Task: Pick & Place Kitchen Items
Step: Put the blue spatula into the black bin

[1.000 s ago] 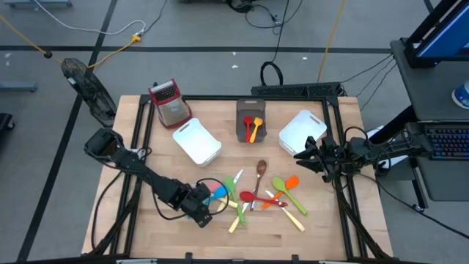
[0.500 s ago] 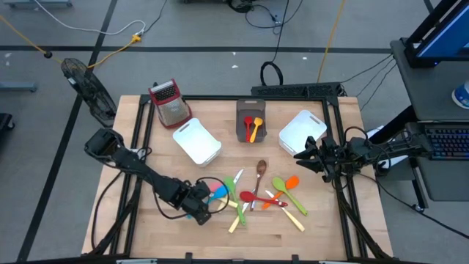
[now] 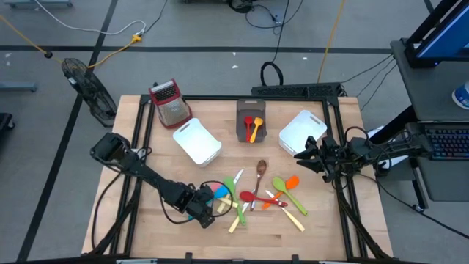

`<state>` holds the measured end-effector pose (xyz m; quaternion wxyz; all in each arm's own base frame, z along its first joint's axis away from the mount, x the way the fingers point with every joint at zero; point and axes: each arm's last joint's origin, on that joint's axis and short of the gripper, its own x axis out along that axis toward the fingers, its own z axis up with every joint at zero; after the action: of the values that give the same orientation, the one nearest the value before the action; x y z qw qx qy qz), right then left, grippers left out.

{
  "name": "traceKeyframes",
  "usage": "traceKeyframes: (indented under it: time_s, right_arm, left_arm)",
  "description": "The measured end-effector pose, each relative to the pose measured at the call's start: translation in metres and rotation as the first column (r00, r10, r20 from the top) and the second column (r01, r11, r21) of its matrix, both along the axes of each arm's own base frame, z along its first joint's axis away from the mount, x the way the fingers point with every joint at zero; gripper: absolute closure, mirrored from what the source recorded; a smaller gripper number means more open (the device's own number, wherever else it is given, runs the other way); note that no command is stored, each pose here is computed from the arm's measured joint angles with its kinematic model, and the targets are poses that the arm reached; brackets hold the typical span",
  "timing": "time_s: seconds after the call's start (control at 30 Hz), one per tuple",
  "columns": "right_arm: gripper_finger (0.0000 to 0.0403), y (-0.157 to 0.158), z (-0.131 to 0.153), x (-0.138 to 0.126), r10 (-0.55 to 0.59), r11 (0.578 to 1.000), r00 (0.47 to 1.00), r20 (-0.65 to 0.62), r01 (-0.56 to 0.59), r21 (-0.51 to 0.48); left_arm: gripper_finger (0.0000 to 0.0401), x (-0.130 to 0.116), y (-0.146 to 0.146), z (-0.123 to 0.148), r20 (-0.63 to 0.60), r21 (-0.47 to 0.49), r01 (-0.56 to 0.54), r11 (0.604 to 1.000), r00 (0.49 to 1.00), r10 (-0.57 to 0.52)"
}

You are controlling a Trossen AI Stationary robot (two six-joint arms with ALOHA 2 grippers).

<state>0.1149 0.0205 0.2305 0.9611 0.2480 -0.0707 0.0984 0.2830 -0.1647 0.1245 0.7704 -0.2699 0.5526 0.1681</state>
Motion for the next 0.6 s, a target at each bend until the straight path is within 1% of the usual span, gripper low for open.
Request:
traceKeyframes:
  time_s: [0.07,0.13,0.2,0.4,0.43,0.5,0.6]
  right_arm:
    - [0.0289,0.000,0.000,0.000,0.000,1.000,1.000,0.002,0.000,0.000]
    - [0.0289,0.000,0.001,0.000,0.000,1.000,1.000,0.007,0.000,0.001]
    - [0.0289,0.000,0.001,0.000,0.000,1.000,1.000,0.007,0.000,0.001]
    - [0.0289,0.000,0.001,0.000,0.000,1.000,1.000,0.006,0.000,0.001]
    - [0.0289,0.000,0.001,0.000,0.000,1.000,1.000,0.006,0.000,0.001]
    - [0.0289,0.000,0.001,0.000,0.000,1.000,1.000,0.007,0.000,0.001]
    - [0.0289,0.000,0.001,0.000,0.000,1.000,1.000,0.006,0.000,0.000]
  left_arm:
    - [0.0182,0.000,0.000,0.000,-0.005,-0.004,0.002,1.000,1.000,-0.002]
    - [0.0206,-0.001,0.000,0.000,-0.011,-0.008,-0.001,1.000,1.000,0.001]
    - [0.0240,-0.002,0.001,0.000,-0.019,-0.012,-0.007,1.000,1.000,0.007]
    - [0.0368,-0.003,0.000,0.005,-0.006,-0.025,-0.025,0.999,1.000,0.025]
    - [0.0380,-0.004,0.000,0.008,0.006,-0.030,-0.024,0.999,1.000,0.024]
    - [0.0381,-0.004,0.000,0.012,0.025,-0.034,-0.024,0.999,0.999,0.025]
    - [0.0369,-0.004,0.000,0.018,0.038,-0.058,-0.032,0.998,0.999,0.034]
